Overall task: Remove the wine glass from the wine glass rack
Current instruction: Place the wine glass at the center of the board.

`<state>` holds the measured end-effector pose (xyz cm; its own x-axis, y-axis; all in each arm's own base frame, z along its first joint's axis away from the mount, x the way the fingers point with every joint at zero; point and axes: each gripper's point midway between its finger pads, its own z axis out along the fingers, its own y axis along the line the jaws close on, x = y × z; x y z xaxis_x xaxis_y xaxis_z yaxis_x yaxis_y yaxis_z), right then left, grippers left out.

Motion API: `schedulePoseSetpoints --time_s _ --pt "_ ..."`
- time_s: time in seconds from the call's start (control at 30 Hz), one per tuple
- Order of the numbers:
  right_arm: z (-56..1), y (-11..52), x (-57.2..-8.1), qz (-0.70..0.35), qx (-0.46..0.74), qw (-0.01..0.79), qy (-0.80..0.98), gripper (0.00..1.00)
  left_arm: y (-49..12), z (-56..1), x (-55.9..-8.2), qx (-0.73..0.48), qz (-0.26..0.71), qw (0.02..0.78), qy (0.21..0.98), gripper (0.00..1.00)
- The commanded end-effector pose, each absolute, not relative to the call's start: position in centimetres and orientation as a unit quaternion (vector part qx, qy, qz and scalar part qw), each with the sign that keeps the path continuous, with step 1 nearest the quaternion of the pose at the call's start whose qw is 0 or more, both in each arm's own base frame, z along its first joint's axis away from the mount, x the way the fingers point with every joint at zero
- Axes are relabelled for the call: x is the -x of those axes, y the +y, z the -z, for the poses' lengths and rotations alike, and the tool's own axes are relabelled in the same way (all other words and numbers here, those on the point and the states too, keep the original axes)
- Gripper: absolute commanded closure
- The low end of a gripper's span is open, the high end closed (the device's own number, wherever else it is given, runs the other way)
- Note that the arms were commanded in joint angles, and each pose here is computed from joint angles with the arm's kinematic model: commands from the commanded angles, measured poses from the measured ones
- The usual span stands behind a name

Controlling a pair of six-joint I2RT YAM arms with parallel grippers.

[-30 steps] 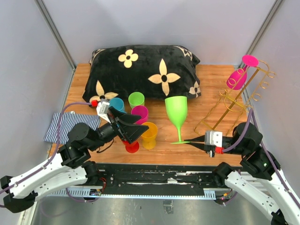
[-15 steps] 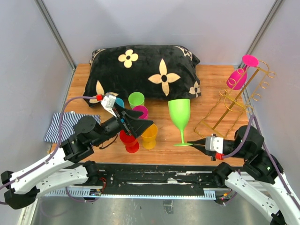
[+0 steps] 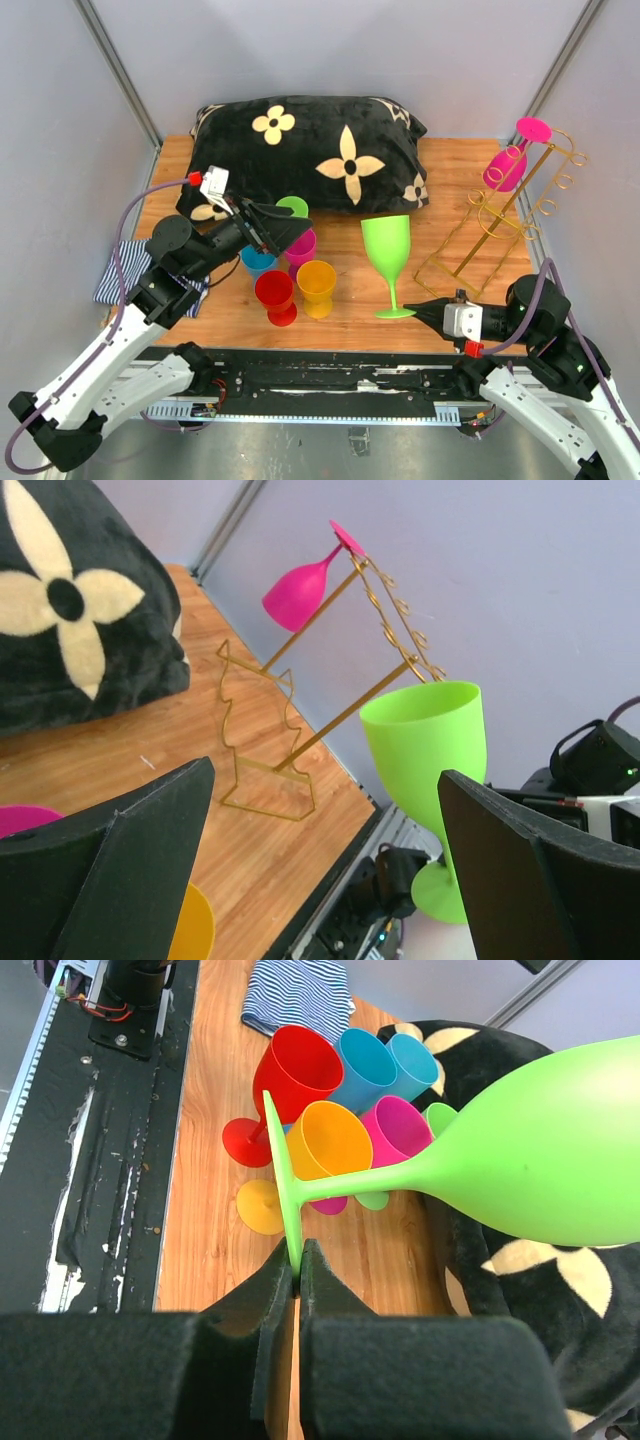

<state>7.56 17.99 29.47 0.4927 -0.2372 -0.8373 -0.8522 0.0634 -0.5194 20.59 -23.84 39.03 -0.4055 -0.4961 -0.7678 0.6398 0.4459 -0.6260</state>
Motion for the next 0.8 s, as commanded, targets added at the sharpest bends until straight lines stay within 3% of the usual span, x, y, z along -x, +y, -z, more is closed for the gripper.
schedulePoseSetpoints --time_s 0.0,0.17,0.77 --pt "-29.7 17.9 -6.9 -0.255 0.648 0.594 0.404 0.99 -23.8 -42.1 -19.9 -0.086 0.569 0.535 0.618 0.00" --pt "-29.6 18.0 -6.9 -0.253 0.650 0.596 0.397 0.99 -23.9 -41.1 -21.6 -0.076 0.588 0.514 0.620 0.00" --pt "-29.3 18.2 -6.2 -0.252 0.676 0.590 0.363 0.99 -25.3 -40.5 -20.7 -0.121 0.630 0.479 0.599 0.02"
